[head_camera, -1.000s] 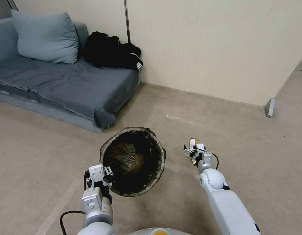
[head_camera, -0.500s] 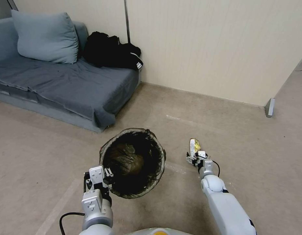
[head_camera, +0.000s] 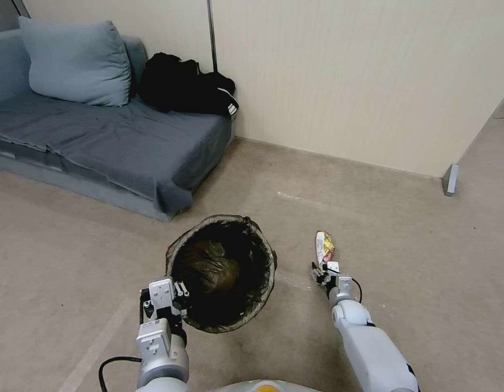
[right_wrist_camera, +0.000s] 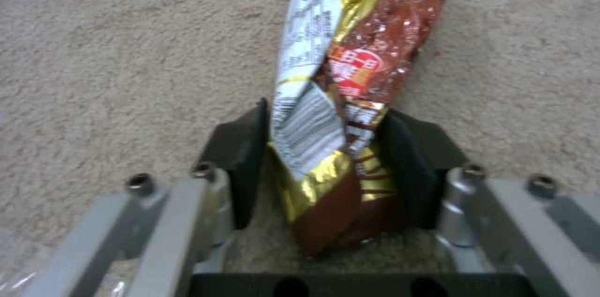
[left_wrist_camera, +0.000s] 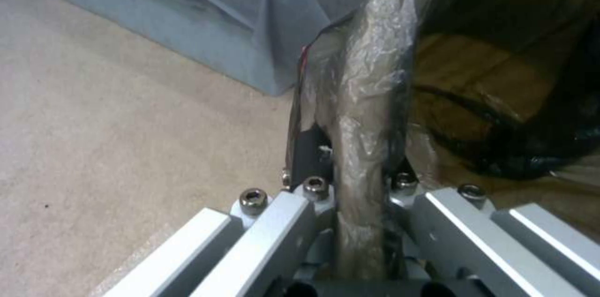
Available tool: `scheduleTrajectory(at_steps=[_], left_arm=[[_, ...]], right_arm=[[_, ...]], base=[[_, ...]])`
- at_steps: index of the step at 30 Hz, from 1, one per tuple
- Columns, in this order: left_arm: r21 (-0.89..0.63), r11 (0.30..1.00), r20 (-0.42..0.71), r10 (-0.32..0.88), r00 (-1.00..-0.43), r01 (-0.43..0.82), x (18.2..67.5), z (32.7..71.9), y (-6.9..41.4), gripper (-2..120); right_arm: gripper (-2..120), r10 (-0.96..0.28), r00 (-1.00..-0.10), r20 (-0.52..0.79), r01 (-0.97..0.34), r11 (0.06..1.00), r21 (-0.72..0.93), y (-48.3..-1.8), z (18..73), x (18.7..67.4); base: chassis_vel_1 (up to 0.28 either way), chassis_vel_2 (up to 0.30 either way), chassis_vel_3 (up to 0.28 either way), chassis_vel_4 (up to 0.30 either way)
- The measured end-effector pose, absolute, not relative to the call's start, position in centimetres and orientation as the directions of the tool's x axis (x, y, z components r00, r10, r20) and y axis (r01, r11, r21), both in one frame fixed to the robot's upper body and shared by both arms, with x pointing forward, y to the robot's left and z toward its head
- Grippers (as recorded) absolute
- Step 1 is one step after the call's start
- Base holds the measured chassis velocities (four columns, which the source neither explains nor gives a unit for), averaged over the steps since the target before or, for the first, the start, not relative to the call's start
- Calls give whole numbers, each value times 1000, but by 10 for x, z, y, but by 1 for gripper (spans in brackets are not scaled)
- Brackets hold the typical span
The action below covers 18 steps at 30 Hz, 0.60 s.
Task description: Pick up the trash bin, then pick up the garbage from the floor and place it into the trash bin.
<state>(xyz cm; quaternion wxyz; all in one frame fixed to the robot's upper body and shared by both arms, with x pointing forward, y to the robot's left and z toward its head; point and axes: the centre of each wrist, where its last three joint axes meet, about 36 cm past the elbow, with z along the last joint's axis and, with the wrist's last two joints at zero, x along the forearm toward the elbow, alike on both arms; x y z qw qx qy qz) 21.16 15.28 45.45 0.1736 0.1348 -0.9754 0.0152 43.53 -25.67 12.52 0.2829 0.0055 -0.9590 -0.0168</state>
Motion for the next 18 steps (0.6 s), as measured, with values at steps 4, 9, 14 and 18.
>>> scheduleTrajectory(at_steps=[4, 9, 14, 18], left_arm=[[16, 964, 342, -256, -904, -267, 212, 454, 152, 0], [15, 964, 342, -254, -905, -265, 213, 453, 151, 0], [16, 964, 342, -254, -905, -264, 213, 452, 151, 0], [17, 964, 343, -253, -904, -264, 213, 452, 151, 0]], right_arm=[[30, -19, -843, 538, 1, 999, 35, -259, 122, 433], [14, -19, -847, 531, -2, 999, 32, -262, 121, 432], [0, -22, -857, 516, -8, 1000, 30, -260, 124, 431], [0, -18, -873, 487, -8, 1000, 23, -257, 131, 433]], base=[[0, 0, 0, 0], [0, 0, 0, 0], [0, 0, 0, 0], [0, 0, 0, 0]])
